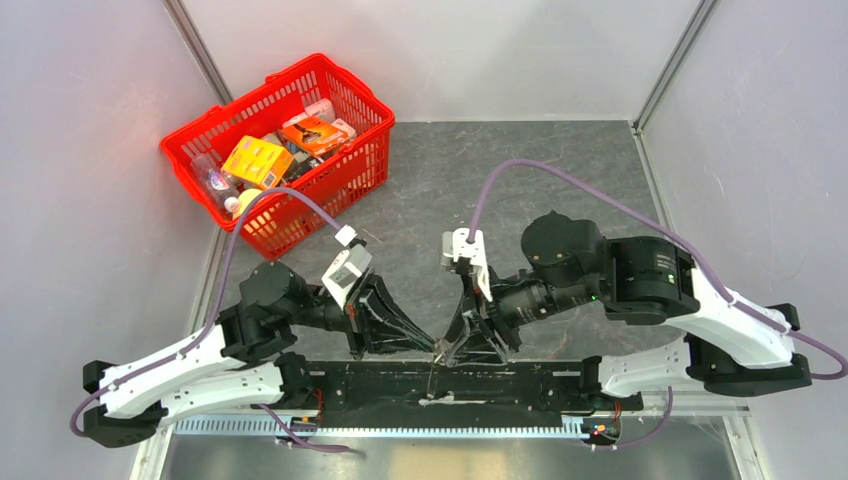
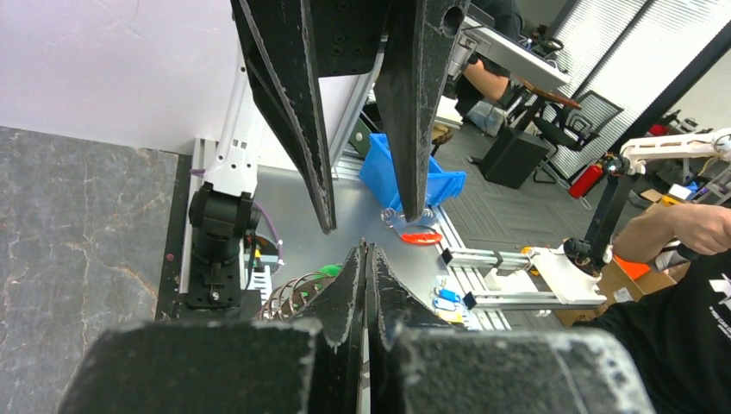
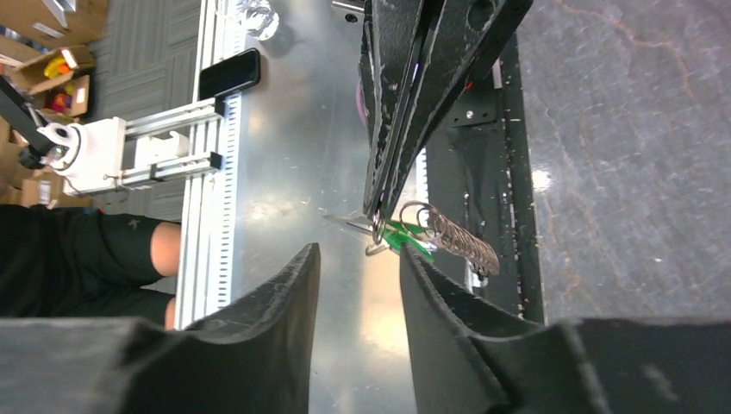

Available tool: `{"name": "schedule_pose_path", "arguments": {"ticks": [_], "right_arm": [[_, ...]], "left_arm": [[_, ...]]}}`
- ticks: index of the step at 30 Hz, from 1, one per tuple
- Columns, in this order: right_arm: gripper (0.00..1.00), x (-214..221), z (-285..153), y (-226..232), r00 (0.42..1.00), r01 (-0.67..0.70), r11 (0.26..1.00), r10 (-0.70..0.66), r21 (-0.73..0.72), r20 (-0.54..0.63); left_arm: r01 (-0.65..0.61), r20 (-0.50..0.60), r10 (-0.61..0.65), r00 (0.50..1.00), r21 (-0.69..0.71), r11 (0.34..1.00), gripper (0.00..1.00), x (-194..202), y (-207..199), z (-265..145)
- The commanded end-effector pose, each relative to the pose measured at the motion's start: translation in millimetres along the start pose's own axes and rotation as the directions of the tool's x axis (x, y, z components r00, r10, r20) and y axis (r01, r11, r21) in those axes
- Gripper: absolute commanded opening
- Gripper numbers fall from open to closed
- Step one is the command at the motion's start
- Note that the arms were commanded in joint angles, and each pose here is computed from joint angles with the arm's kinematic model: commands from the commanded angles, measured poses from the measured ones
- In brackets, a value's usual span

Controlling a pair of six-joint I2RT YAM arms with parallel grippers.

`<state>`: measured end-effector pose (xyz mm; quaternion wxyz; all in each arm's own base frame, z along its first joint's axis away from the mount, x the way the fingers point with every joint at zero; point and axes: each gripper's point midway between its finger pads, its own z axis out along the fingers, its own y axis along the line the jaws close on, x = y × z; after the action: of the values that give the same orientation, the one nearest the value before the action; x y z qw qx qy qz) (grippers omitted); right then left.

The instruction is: Put the keys on the keyring

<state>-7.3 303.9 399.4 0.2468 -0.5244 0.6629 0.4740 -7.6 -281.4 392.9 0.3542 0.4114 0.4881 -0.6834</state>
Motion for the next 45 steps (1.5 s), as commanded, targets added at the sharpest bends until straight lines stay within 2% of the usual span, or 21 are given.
{"name": "schedule_pose_path", "arguments": {"ticks": [1, 6, 21, 33, 45], "right_arm": [[0.50, -17, -17, 2, 0.992, 0.024, 0.999, -0.027, 0.023, 0.124], [0.52, -21, -31, -1, 0.977, 0.027, 0.998, -0.038, 0.059, 0.208], [0.50, -25, -18, -48, 0.967, 0.038, 0.961, -0.104, 0.272, 0.233], [0.40, -38, -19, -64, 0.950, 0.019, 0.933, -0.128, 0.359, 0.285], [0.34, -46, -13, -66, 0.944, 0.031, 0.932, -0.146, 0.362, 0.295]], "left_arm": [[-0.040, 0.119, 0.039, 0.992, 0.009, 0.999, 0.02, -25, -7, 0], [-0.039, 0.171, 0.040, 0.984, -0.008, 0.999, 0.02, -33, -5, -2], [0.051, 0.364, 0.020, 0.931, -0.183, 0.982, 0.02, -56, 23, -20], [0.116, 0.405, 0.009, 0.914, -0.283, 0.952, 0.02, -57, 43, -29], [0.139, 0.425, 0.007, 0.905, -0.313, 0.940, 0.02, -57, 49, -34]]}}
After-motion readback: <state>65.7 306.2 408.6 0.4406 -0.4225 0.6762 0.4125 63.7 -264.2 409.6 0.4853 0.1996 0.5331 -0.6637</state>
